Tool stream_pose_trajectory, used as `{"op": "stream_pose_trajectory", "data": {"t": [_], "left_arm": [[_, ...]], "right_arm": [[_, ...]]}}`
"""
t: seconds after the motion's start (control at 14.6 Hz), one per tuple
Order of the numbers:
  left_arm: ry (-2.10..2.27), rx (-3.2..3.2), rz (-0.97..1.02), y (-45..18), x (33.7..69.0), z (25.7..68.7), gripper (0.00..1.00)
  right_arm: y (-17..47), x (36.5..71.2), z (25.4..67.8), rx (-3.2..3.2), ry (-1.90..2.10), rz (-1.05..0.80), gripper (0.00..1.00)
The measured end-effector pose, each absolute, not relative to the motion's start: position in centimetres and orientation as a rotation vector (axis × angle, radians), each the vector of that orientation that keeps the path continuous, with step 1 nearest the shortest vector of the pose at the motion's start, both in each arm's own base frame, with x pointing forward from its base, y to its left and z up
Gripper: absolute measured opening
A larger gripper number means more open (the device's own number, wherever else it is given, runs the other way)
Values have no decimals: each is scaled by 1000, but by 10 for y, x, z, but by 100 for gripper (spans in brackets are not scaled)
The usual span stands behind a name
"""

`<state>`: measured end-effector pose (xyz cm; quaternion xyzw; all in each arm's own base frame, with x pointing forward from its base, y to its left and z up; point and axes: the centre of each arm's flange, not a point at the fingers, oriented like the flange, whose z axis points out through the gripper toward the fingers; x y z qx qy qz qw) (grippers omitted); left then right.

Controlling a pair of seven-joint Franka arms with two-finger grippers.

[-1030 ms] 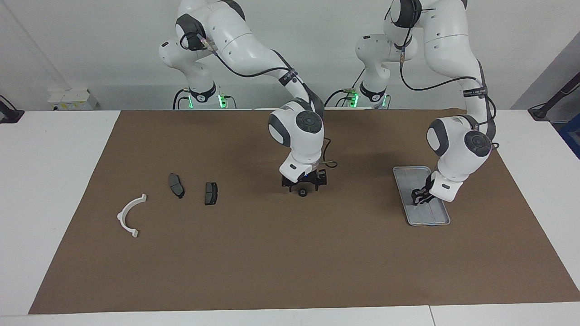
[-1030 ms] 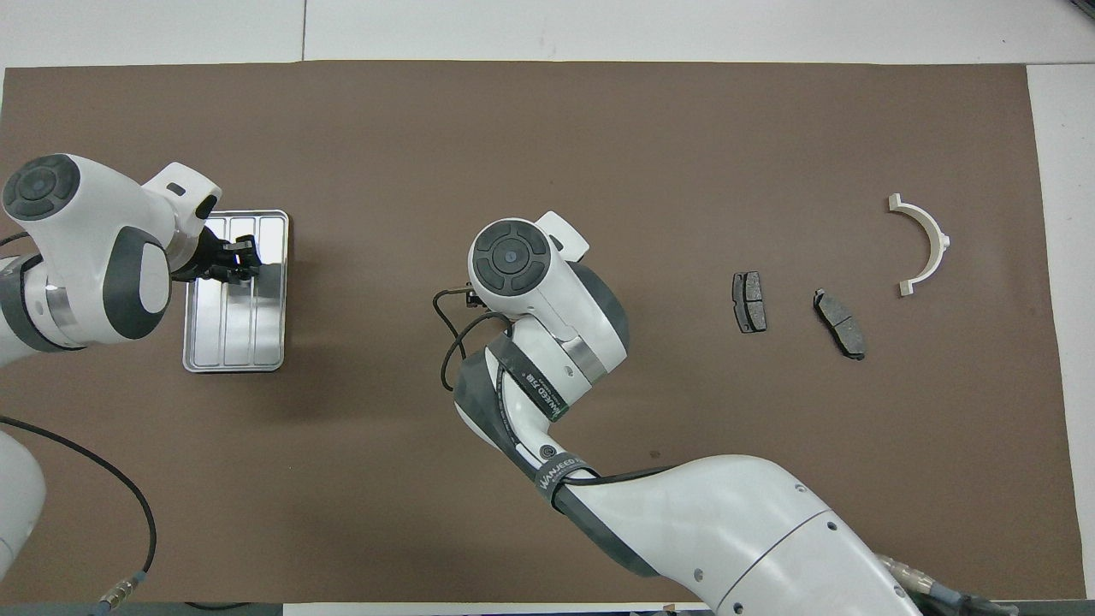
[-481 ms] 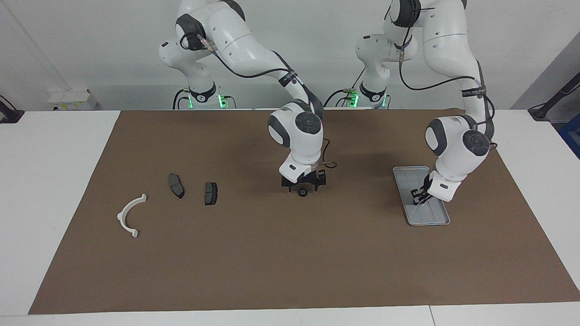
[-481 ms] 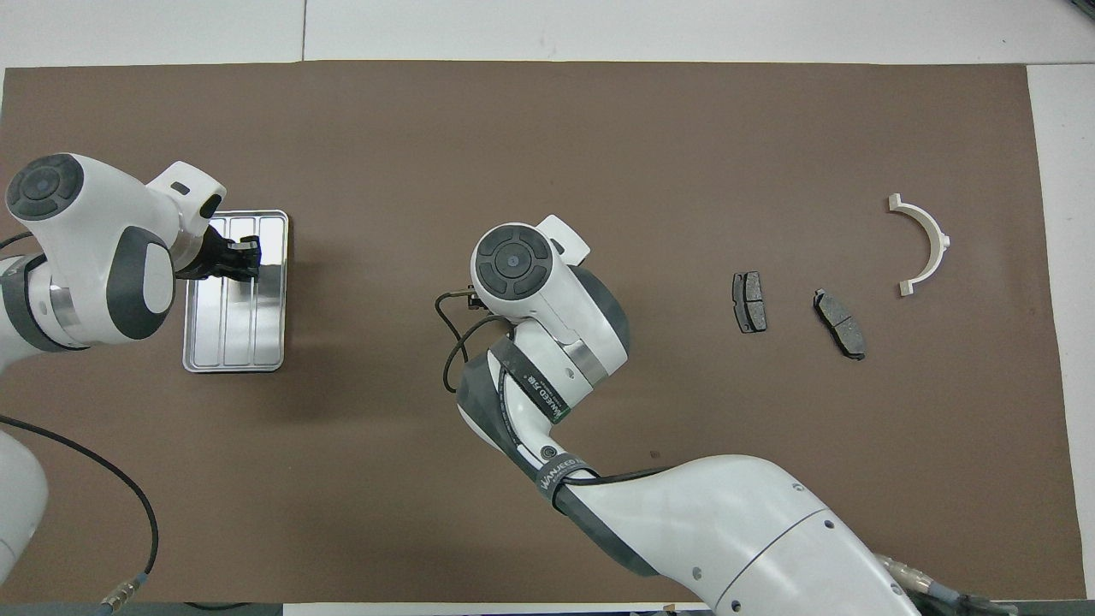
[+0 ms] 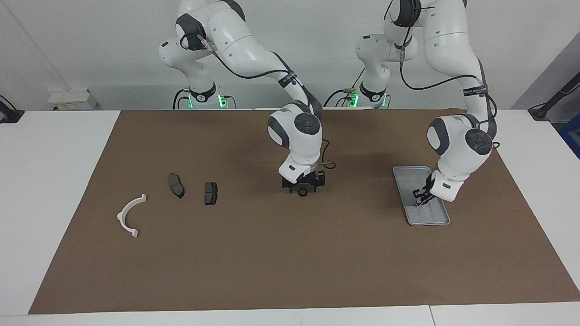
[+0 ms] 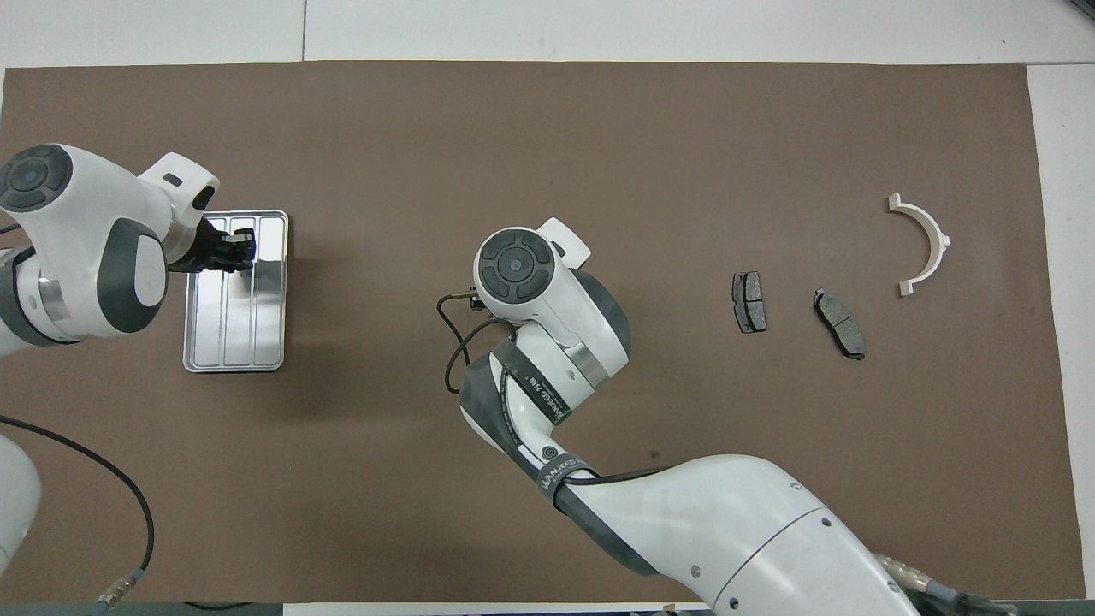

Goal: Place bearing gear from tray to pile

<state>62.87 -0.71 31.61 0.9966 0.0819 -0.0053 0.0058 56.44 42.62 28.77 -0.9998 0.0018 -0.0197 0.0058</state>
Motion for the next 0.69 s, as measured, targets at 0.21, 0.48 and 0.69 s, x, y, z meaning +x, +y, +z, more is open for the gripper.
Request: {"op": "stream_pose_trajectory", "data": {"t": [0.21, 0.48, 0.69], "left_arm": [[313, 3101, -8, -12, 636, 332, 24], [360, 3089, -2, -36, 637, 335, 24], [407, 3083, -13, -70, 636, 340, 24]], "right_arm": [[426, 564, 287, -3130, 6, -61, 62], [425, 565, 289, -3129, 7, -63, 35], [425, 564, 290, -3138, 8, -46, 35]]}}
